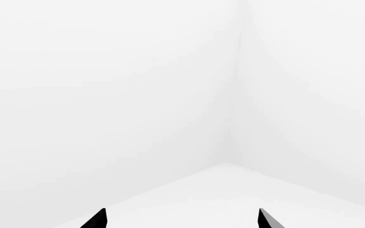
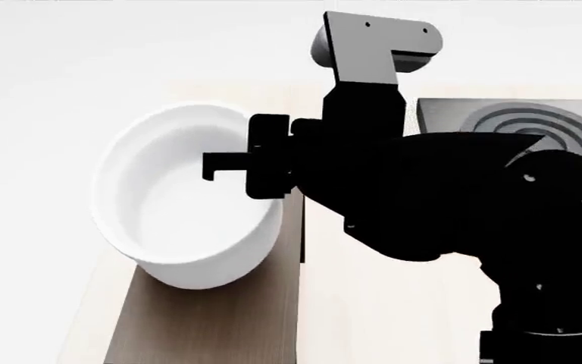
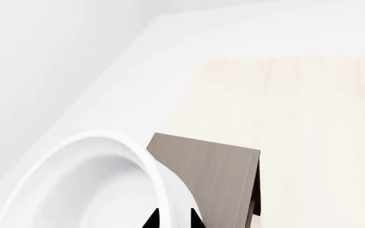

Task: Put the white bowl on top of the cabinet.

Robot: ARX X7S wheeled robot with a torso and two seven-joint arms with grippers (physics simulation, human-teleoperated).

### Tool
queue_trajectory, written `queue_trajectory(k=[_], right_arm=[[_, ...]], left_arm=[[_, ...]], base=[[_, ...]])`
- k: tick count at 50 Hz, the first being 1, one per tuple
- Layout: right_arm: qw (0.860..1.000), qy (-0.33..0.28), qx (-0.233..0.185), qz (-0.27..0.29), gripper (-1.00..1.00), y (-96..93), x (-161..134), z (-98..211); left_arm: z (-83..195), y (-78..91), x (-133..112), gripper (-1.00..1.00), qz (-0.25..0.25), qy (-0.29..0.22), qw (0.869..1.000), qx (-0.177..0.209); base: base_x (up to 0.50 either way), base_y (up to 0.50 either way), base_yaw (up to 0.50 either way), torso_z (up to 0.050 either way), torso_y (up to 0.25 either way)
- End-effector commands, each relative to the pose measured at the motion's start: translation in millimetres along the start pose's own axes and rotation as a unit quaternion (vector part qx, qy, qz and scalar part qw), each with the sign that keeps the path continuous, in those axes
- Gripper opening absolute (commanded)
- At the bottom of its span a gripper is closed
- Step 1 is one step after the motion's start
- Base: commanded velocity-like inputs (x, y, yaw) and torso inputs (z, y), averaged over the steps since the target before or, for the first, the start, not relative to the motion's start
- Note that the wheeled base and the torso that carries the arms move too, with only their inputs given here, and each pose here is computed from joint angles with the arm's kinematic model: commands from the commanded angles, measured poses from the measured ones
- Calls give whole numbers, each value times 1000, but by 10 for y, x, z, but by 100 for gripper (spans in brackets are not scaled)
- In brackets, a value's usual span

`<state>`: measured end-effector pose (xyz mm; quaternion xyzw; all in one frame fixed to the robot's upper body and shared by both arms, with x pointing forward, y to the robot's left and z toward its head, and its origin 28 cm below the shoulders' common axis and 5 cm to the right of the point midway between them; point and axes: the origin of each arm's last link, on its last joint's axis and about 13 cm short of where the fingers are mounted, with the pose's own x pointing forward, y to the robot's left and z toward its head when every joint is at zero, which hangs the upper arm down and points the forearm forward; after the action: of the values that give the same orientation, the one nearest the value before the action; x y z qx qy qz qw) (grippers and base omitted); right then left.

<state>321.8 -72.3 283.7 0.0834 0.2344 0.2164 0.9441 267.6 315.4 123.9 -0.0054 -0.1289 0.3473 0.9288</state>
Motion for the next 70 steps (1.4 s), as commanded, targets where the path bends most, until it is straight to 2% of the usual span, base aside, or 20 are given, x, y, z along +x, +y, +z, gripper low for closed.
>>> queue_trajectory(k=[1,18,29,30,42,49,55,57,59,60,62,64,70], right_arm=[[1000,-10,7,10,-100,-9,36,2],[1000,-1,8,14,-100,-26,111,-56],[1000,-4,8,-5,-100,-64,160,-60],[1000,-3,8,-3,100,-65,158,-57],[999,-27,12,-27,100,-91,119,14],[997,-72,-1,-40,100,-104,42,48],[992,-110,3,-58,100,-217,30,108],[990,-124,10,-66,100,-261,25,124],[980,-163,8,-115,100,-315,28,133],[980,-166,-2,-113,100,-342,16,121],[974,-181,10,-138,100,-385,13,130],[972,-185,25,-143,100,-446,2,133],[964,-204,16,-167,100,-541,-12,80]], left_arm=[[-4,-2,-2,100,0,-1,1000,1],[4,6,-3,100,2,-1,1000,0],[7,6,0,100,2,-1,1000,0],[11,6,0,100,2,-1,1000,-1],[3,7,4,100,3,-2,1000,2],[0,12,1,100,4,-5,1000,3],[2,10,5,100,4,-5,1000,3],[-1,8,1,100,4,-5,1000,4],[10,9,3,100,4,-5,1000,4],[3,11,5,100,5,-5,1000,3],[0,14,5,100,5,-5,1000,4],[16,15,6,100,6,-5,1000,2],[12,10,8,100,6,-5,1000,3]], base=[[0,0,0,0,0],[0,0,0,0,0],[0,0,0,0,0],[0,0,0,0,0],[0,0,0,0,1],[0,0,0,0,0],[0,0,0,0,0],[0,0,0,0,0],[0,0,0,0,0],[0,0,0,0,0],[0,0,0,0,0],[0,0,0,0,0],[0,0,0,0,0]])
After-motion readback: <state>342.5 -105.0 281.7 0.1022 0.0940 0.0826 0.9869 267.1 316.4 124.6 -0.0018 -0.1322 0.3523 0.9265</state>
